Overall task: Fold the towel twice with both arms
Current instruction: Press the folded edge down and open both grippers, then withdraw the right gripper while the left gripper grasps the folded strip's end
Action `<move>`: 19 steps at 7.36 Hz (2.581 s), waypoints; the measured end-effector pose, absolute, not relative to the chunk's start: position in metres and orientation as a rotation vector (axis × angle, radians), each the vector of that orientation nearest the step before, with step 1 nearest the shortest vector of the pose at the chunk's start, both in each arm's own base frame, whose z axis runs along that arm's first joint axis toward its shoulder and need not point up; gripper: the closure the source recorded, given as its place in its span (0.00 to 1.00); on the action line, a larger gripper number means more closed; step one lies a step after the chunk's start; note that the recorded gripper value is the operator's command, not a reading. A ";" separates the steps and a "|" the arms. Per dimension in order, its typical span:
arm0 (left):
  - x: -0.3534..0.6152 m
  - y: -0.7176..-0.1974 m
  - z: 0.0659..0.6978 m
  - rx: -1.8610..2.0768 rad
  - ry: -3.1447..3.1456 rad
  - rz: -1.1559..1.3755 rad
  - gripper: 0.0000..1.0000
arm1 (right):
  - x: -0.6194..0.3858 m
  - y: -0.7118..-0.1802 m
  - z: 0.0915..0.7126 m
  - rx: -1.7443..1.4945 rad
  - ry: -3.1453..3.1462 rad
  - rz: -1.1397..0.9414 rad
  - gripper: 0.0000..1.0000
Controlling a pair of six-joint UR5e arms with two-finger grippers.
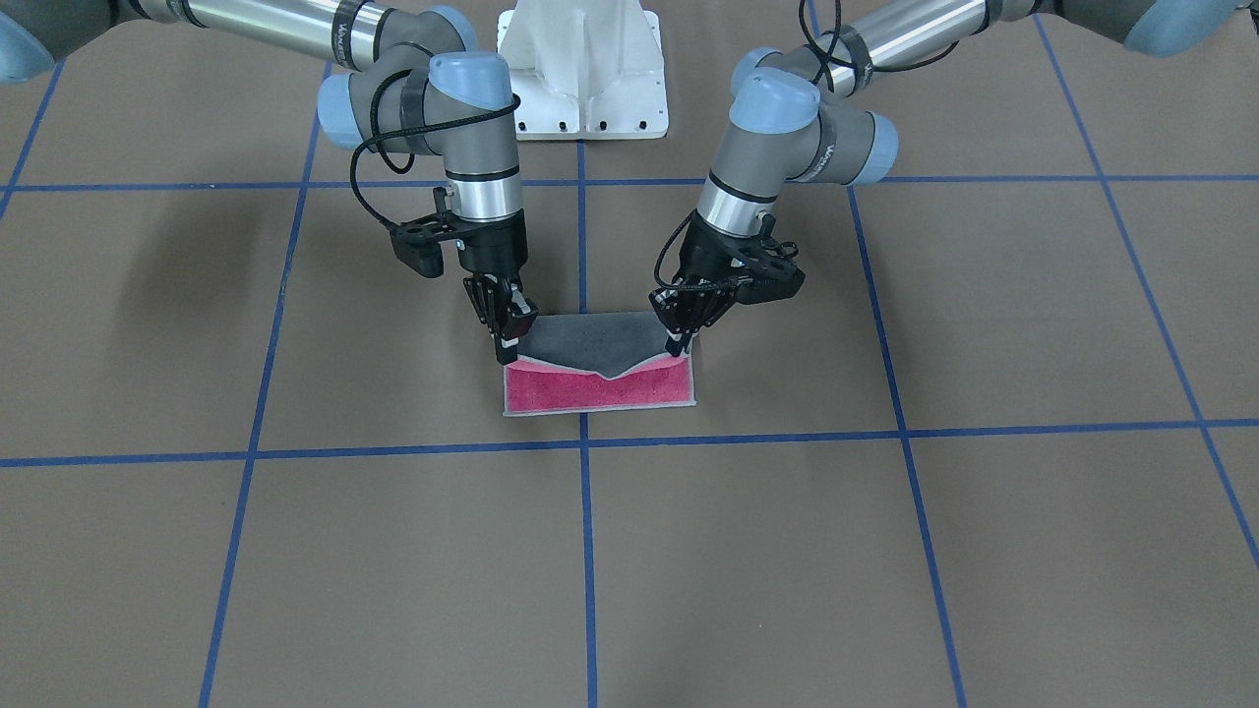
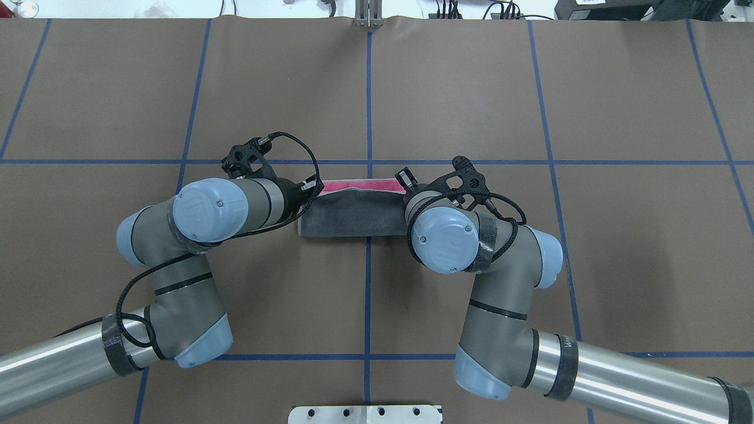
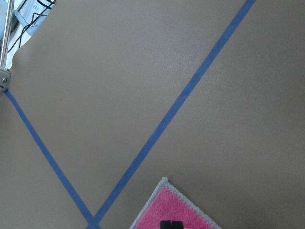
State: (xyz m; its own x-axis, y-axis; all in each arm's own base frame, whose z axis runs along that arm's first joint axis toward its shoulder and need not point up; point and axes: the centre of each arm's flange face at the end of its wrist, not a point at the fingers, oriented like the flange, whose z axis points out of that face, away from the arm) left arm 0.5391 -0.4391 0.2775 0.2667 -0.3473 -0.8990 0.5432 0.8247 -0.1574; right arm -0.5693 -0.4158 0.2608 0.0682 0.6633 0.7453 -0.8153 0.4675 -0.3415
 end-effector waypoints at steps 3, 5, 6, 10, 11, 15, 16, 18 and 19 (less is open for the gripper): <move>0.545 -0.449 0.277 0.201 1.145 -0.615 1.00 | -0.570 -0.420 0.266 0.182 -0.990 1.124 1.00; 0.547 -0.455 0.279 0.203 1.137 -0.621 1.00 | -0.570 -0.423 0.268 0.184 -0.984 1.128 1.00; 0.548 -0.457 0.281 0.204 1.132 -0.624 1.00 | -0.570 -0.424 0.270 0.185 -0.981 1.128 1.00; 0.549 -0.459 0.285 0.215 1.122 -0.609 0.00 | -0.572 -0.429 0.269 0.206 -0.964 1.072 0.00; 0.548 -0.459 0.284 0.232 1.118 -0.581 0.00 | -0.571 -0.432 0.267 0.212 -0.957 1.032 0.00; 0.534 -0.452 0.271 0.191 1.161 -0.485 0.00 | -0.533 -0.456 0.262 0.171 -0.940 0.837 0.00; 0.530 -0.446 0.272 0.187 1.167 -0.454 0.00 | -0.513 -0.462 0.270 0.176 -0.926 0.763 0.00; 0.528 -0.438 0.279 0.169 1.167 -0.450 0.01 | -0.468 -0.473 0.294 0.189 -0.895 0.613 0.00; 0.531 -0.433 0.284 0.144 1.165 -0.475 0.09 | -0.446 -0.478 0.305 0.196 -0.881 0.539 0.00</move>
